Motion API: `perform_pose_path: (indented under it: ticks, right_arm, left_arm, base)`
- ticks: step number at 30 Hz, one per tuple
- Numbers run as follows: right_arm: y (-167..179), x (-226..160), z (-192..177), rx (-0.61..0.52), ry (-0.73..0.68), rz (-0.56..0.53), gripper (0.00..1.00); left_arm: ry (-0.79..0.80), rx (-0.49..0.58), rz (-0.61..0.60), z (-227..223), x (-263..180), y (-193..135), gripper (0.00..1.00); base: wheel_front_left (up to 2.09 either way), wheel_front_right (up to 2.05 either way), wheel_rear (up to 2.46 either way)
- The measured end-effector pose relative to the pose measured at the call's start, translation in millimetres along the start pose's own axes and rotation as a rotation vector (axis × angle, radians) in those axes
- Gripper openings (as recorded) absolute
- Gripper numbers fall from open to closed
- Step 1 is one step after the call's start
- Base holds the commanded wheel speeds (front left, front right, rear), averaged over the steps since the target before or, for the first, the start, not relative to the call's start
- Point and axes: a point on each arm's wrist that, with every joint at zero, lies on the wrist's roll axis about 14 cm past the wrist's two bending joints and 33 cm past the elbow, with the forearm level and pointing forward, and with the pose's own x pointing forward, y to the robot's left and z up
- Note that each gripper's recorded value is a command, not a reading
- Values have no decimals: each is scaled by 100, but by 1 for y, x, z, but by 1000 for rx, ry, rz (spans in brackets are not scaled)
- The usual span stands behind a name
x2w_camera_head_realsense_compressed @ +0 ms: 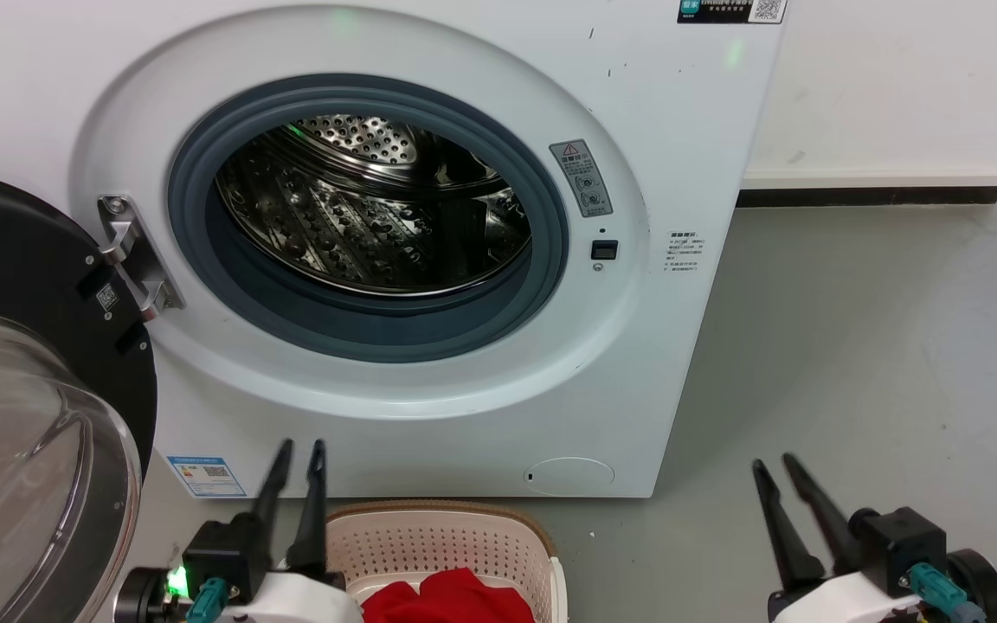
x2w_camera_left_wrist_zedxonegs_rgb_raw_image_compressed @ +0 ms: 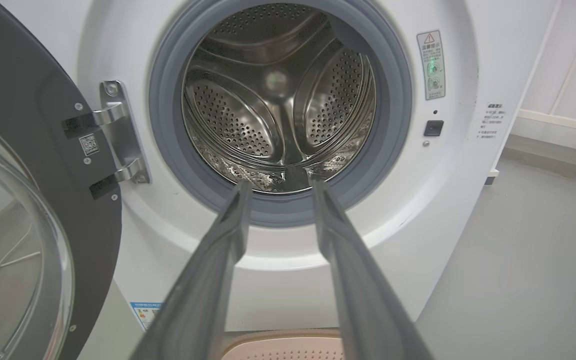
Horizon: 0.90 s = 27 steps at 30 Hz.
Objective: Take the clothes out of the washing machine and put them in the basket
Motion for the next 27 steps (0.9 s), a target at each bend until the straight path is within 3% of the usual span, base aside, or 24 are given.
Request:
perform_pose_path:
  ticks: [27]
  right_arm:
    - [-19, 3, -14, 492, 13, -69, 0]
  left_arm:
    - [137, -469, 122, -31, -2, 22, 0]
  base:
    - [0, 0, 0]
